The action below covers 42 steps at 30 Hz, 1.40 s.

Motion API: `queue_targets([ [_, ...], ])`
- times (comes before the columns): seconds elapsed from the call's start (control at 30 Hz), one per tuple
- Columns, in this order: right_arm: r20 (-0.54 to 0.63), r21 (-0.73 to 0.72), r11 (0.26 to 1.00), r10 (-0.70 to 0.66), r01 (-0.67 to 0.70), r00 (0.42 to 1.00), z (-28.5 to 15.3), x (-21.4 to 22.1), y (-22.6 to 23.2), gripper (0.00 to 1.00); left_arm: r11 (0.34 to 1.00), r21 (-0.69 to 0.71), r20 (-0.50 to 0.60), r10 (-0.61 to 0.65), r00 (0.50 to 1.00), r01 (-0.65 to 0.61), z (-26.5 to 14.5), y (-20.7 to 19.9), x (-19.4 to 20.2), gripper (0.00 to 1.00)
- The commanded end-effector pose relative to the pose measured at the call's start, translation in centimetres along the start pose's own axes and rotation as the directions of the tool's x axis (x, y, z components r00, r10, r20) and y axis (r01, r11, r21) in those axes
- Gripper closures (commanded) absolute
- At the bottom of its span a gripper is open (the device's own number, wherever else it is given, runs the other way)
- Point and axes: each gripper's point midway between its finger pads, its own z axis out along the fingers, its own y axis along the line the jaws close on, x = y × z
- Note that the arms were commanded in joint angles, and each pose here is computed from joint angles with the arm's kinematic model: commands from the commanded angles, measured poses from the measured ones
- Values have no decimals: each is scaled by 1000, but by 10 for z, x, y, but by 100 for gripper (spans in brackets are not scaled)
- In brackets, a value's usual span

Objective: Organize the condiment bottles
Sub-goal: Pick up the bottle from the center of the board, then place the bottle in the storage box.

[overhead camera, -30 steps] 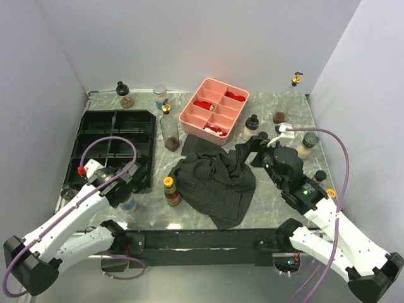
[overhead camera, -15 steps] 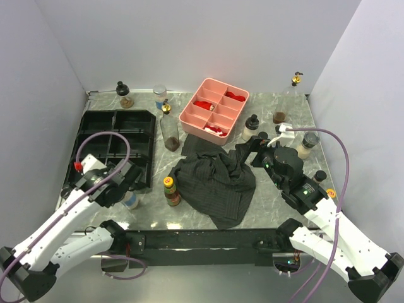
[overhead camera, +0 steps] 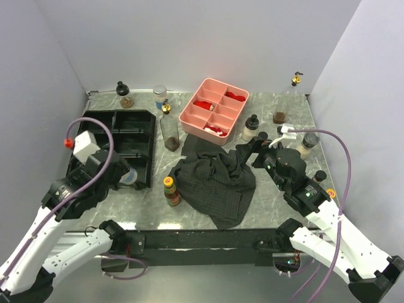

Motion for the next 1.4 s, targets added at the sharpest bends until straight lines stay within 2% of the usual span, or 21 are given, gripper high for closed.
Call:
queue_targets([
  [0.0, 19, -69, 998, 9, -8, 1000, -6, -15, 17, 0, 969, 185, 194, 127, 973, -163, -4, -60, -53, 99],
  [0.03, 8, -86, 996, 8, -7, 1000, -7, -15, 20, 0, 965, 142, 200, 189, 961, -219, 8, -66, -52, 99],
  [0.1, -16, -123, 992, 1, -3, 1000, -11, -15, 28, 0, 965, 99, 237, 214, 948, -243, 19, -78, -63, 99],
  [0.13, -25, -156, 988, 5, -9, 1000, -15, -16, 35, 0, 955, 45, 219, 278, 935, -294, 36, -83, -60, 99],
  [0.23, -52, -227, 973, 20, -31, 998, -26, -12, 45, 0, 949, -16, 231, 310, 922, -314, 60, -96, -78, 99],
  [0.3, -44, -278, 959, 41, -52, 998, -36, -11, 51, 0, 958, 25, 269, 268, 925, -285, 69, -111, -97, 99],
  [0.37, -83, -337, 939, 48, -73, 995, -40, 6, 55, 0, 966, -5, 282, 249, 927, -258, 90, -102, -118, 99],
  [0.4, -61, -366, 927, 58, -76, 996, -46, 3, 58, 0, 973, 2, 303, 220, 927, -231, 94, -104, -131, 99],
  [0.57, -61, -383, 920, 68, -86, 996, -54, 15, 52, 0, 983, -52, 328, 184, 926, -177, 131, -86, -181, 99],
  [0.7, -27, -388, 916, 100, -102, 995, -61, 9, 50, 0, 987, -82, 291, 153, 945, -135, 178, -56, -207, 99],
  [0.73, -28, -397, 912, 102, -105, 994, -62, 11, 50, 0, 991, -49, 291, 136, 947, -128, 187, -51, -215, 99],
  [0.83, -20, -419, 901, 114, -112, 993, -65, 10, 53, 0, 995, -27, 258, 97, 961, -94, 216, -33, -219, 99],
  [0.87, -14, -421, 900, 115, -110, 993, -65, 9, 53, 0, 995, 30, 243, 83, 966, -93, 221, -39, -219, 99],
  [0.97, -17, -411, 906, 106, -103, 994, -61, 12, 51, 0, 996, 34, 211, 69, 975, -78, 245, -25, -219, 99],
  [1.17, -35, -414, 905, 91, -97, 995, -58, 17, 52, 0, 997, -43, 217, 70, 974, -62, 271, 11, -225, 99],
  [1.37, -31, -410, 908, 84, -90, 996, -57, 17, 51, 0, 992, -96, 237, 99, 966, -78, 297, 25, -236, 99],
])
